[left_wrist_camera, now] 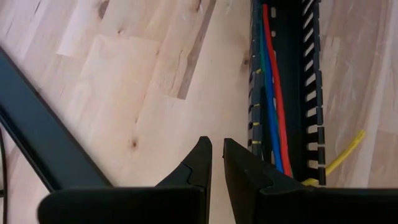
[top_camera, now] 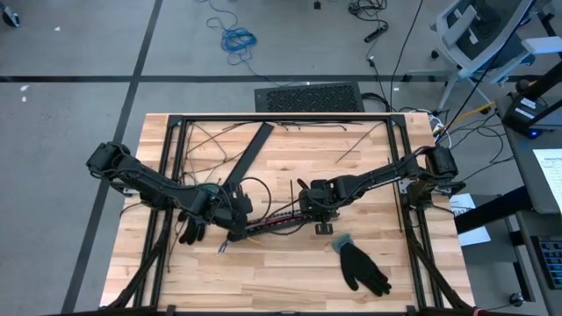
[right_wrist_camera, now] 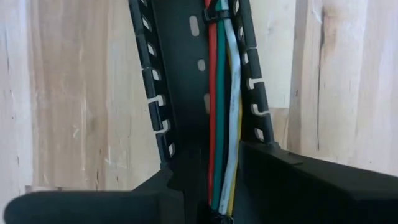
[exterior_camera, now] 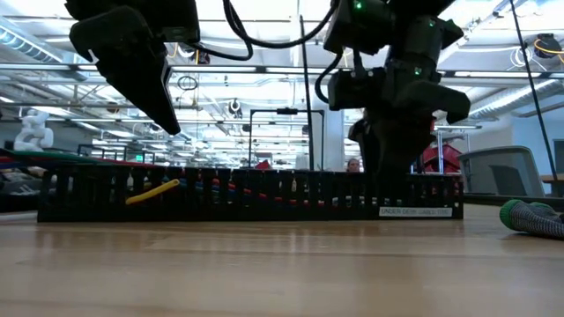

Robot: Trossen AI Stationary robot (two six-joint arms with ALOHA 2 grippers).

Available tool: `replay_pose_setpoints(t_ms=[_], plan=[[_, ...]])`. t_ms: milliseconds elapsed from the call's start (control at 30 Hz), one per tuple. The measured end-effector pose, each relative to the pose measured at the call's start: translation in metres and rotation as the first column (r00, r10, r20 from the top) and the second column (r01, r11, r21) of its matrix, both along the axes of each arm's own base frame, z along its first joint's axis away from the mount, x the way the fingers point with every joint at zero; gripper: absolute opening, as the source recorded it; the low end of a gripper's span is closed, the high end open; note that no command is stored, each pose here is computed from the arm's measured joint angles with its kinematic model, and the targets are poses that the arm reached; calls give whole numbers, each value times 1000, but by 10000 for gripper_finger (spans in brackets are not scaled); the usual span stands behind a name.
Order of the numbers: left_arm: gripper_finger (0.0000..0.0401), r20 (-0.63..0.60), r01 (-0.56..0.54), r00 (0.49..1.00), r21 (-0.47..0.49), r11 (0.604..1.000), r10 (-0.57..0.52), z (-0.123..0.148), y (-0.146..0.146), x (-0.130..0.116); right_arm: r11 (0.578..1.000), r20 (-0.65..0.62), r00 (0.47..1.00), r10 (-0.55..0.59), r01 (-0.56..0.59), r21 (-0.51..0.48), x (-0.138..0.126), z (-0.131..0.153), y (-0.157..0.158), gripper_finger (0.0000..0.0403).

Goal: Ziptie cables
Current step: Put the ziptied cable wires into the cable duct

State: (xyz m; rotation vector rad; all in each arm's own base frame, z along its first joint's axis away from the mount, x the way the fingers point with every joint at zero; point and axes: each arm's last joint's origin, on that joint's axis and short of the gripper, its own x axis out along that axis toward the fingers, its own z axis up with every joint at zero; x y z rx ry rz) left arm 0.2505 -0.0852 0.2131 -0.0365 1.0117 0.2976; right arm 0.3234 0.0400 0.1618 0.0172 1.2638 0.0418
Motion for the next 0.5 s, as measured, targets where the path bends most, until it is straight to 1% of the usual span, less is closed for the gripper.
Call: replay_pose_setpoints(t_ms=[233,333,400,500], plan=[[40,0,0,1000,0,1000,0,0,0,0,1000,16,1000,-5,5,0,1,-1,0,98],[40,1,-1,1000,0,1000,1,0,0,0,1000,28,999,-27,27,7,0,-5,-1,98],[40,7,-16,1000,-10,1000,17,0,0,0,999,23,999,-39,39,8,-3,-9,-1,98],[40,9,-12,1000,-9,1000,12,0,-2,0,999,10,999,-45,45,5,-6,-13,-2,98]])
